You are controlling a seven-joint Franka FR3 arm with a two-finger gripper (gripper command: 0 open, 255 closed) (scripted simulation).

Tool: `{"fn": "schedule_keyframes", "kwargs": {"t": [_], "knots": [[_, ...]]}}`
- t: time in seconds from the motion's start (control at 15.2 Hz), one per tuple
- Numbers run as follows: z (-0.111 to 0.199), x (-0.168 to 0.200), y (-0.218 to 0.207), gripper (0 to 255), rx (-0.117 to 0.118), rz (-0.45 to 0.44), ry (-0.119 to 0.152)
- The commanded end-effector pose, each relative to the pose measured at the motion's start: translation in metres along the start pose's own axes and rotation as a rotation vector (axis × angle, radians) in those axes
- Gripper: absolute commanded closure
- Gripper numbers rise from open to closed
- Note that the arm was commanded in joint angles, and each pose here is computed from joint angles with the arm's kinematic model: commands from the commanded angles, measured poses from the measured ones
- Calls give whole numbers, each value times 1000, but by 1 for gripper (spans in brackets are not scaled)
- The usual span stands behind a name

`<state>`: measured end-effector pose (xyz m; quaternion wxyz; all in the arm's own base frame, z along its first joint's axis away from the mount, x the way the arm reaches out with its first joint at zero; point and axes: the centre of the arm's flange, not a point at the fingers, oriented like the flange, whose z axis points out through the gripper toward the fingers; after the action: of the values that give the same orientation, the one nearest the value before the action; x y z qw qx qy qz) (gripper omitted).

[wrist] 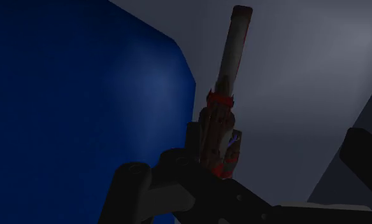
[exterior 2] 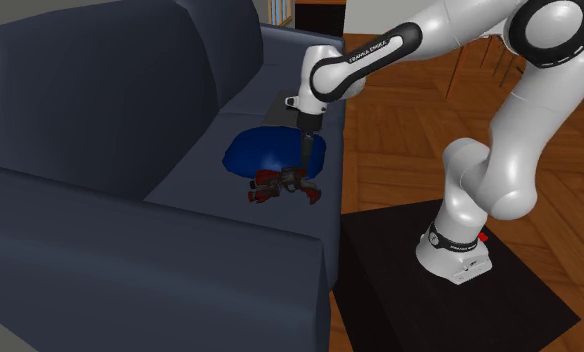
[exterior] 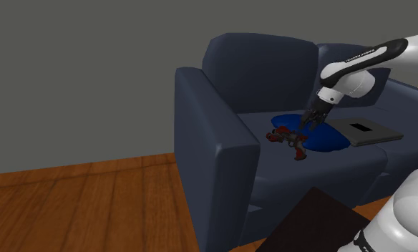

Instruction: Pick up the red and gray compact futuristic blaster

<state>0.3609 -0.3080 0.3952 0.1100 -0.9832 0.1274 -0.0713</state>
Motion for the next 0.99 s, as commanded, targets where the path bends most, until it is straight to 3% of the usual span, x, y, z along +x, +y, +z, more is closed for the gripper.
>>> {"fn": "schedule_keyframes", "kwargs": {"t": [0.0, 0.59, 0.66, 0.92], "knots": [[7, 6, 22, 0, 18, 25, 19], [45, 1, 32, 0, 18, 25, 19], [45, 1, 32, 255, 18, 25, 19], [45, 1, 32, 255, 18, 25, 19]]}}
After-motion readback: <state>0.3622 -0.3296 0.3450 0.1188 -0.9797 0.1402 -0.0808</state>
